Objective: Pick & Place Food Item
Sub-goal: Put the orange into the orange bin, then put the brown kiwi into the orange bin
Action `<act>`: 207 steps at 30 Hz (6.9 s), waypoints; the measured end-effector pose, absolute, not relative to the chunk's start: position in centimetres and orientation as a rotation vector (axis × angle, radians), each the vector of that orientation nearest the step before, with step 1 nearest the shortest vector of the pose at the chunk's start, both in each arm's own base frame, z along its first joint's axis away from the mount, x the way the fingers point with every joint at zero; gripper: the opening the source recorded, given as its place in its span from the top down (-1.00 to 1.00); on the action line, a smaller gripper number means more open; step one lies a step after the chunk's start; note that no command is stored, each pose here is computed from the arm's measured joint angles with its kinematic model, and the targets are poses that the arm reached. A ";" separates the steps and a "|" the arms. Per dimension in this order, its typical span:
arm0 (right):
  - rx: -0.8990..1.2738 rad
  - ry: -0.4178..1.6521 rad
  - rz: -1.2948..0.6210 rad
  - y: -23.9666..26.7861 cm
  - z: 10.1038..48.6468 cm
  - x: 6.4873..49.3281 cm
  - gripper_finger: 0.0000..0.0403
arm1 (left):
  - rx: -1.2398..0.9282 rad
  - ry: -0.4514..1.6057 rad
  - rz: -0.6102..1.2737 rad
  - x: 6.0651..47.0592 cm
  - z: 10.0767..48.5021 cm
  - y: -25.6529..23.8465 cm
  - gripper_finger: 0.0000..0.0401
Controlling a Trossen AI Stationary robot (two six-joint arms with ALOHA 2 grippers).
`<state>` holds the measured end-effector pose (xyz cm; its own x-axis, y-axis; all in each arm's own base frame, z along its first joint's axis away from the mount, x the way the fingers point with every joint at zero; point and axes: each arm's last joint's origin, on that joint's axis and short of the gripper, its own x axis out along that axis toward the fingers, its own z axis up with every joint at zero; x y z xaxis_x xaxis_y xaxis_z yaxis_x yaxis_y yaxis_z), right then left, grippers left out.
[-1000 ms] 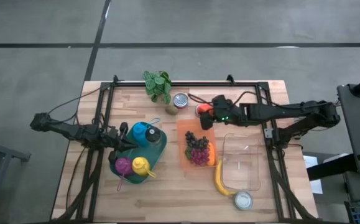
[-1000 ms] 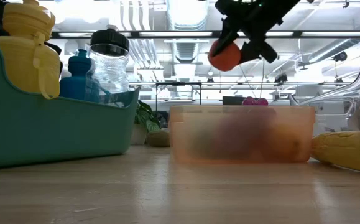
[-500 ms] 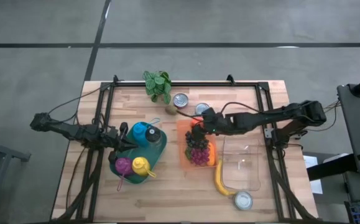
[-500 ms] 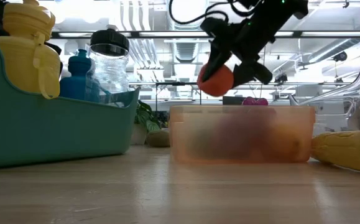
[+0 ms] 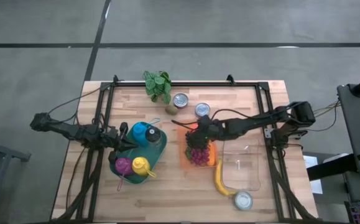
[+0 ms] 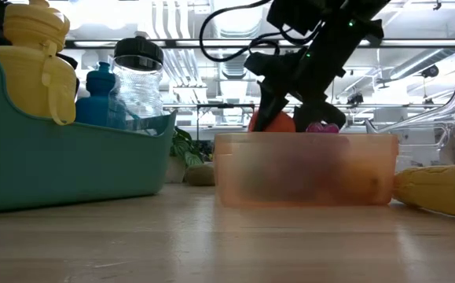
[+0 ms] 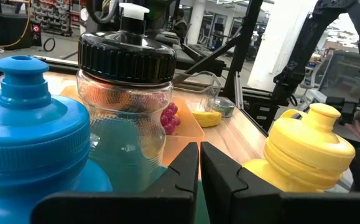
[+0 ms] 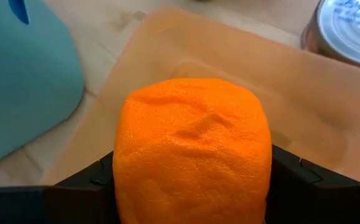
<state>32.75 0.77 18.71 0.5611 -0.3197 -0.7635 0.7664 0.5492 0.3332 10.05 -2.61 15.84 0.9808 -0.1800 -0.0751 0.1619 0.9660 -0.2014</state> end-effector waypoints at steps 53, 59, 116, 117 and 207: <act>0.699 0.672 -0.688 0.7 19.4 32.7 -0.75 | -0.196 0.094 -0.174 10.1 15.8 -2.6 0.89; 0.675 0.637 -0.695 0.6 20.4 32.3 -0.75 | -0.196 0.093 -0.173 10.1 15.8 -2.6 0.89; 0.284 0.660 -0.384 -14.9 22.5 41.8 -0.75 | -0.196 0.093 -0.174 10.1 15.8 -2.6 0.89; 0.291 0.692 -0.384 -15.2 22.2 42.3 -0.75 | -0.196 0.094 -0.174 10.1 15.8 -2.6 0.89; 0.332 0.948 -0.300 -14.9 16.0 46.0 0.02 | -0.194 0.100 -0.172 10.1 15.8 -2.6 0.89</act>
<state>46.00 -14.86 15.97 0.5495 -0.1047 -0.8289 0.3913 0.9088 0.1446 10.09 -2.62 15.78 0.9803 -0.1799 -0.0817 0.1606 0.9664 -0.2005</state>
